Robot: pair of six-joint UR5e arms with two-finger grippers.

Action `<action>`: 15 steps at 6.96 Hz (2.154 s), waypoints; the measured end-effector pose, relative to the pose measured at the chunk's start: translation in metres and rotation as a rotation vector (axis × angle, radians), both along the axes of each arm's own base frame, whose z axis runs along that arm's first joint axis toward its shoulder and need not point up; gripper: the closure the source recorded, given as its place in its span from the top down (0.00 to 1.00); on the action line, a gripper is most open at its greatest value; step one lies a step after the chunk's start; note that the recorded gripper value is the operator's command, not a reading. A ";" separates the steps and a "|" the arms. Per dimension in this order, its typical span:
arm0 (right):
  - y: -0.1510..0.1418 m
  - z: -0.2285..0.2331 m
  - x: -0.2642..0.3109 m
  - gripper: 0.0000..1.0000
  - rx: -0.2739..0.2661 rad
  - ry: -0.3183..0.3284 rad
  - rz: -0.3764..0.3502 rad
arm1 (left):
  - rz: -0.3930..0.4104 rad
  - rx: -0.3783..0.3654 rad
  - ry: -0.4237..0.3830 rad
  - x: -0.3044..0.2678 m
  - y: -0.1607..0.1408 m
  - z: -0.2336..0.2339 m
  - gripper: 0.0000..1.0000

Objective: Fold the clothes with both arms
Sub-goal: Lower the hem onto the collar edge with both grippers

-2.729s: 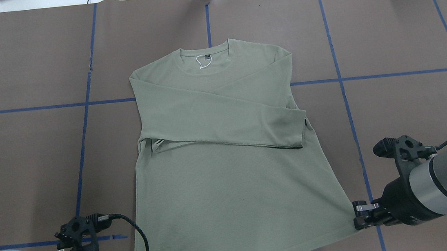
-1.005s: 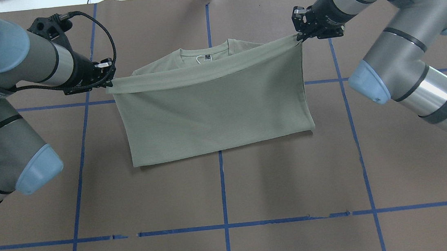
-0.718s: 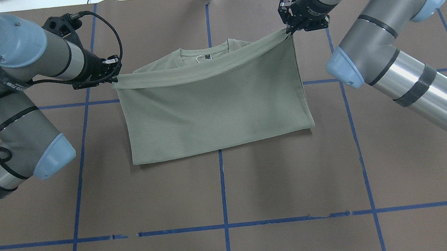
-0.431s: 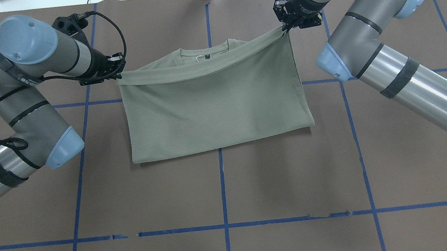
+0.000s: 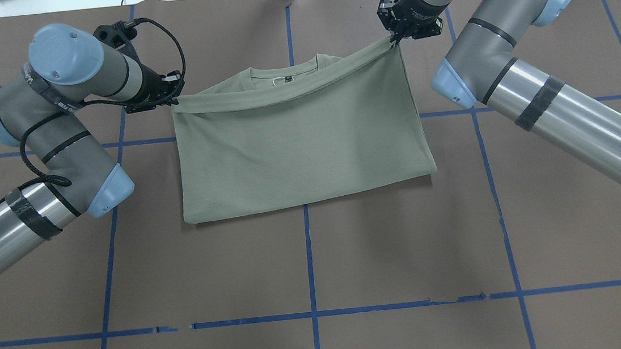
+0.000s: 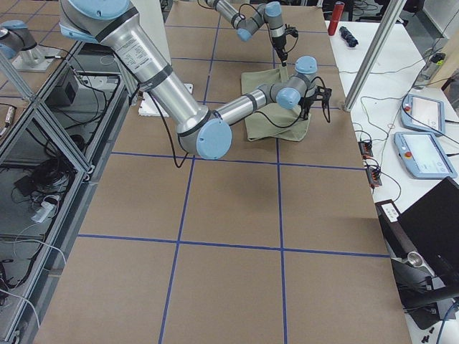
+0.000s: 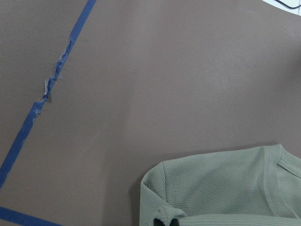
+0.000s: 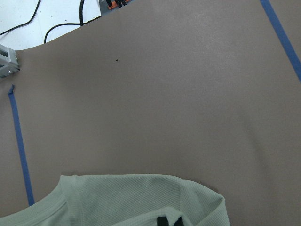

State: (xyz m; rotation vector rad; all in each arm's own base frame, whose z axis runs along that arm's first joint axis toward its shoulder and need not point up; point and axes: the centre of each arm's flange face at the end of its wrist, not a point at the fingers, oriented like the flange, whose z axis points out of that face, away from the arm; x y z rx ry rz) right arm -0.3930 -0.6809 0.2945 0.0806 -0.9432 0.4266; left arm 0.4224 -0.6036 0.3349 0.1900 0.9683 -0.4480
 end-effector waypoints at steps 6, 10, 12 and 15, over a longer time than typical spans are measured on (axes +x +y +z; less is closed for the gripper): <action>-0.012 0.002 0.003 0.00 -0.001 0.019 0.024 | -0.023 0.002 -0.007 -0.010 -0.018 0.015 0.00; -0.015 0.002 0.004 0.00 0.002 0.026 0.033 | -0.026 0.005 -0.001 -0.010 -0.020 0.009 0.00; -0.017 0.004 0.004 0.00 0.006 0.037 0.045 | -0.025 0.005 0.000 -0.009 -0.020 0.008 0.00; -0.020 0.001 0.001 0.00 0.013 0.044 0.051 | -0.025 0.006 0.001 -0.008 -0.020 0.007 0.00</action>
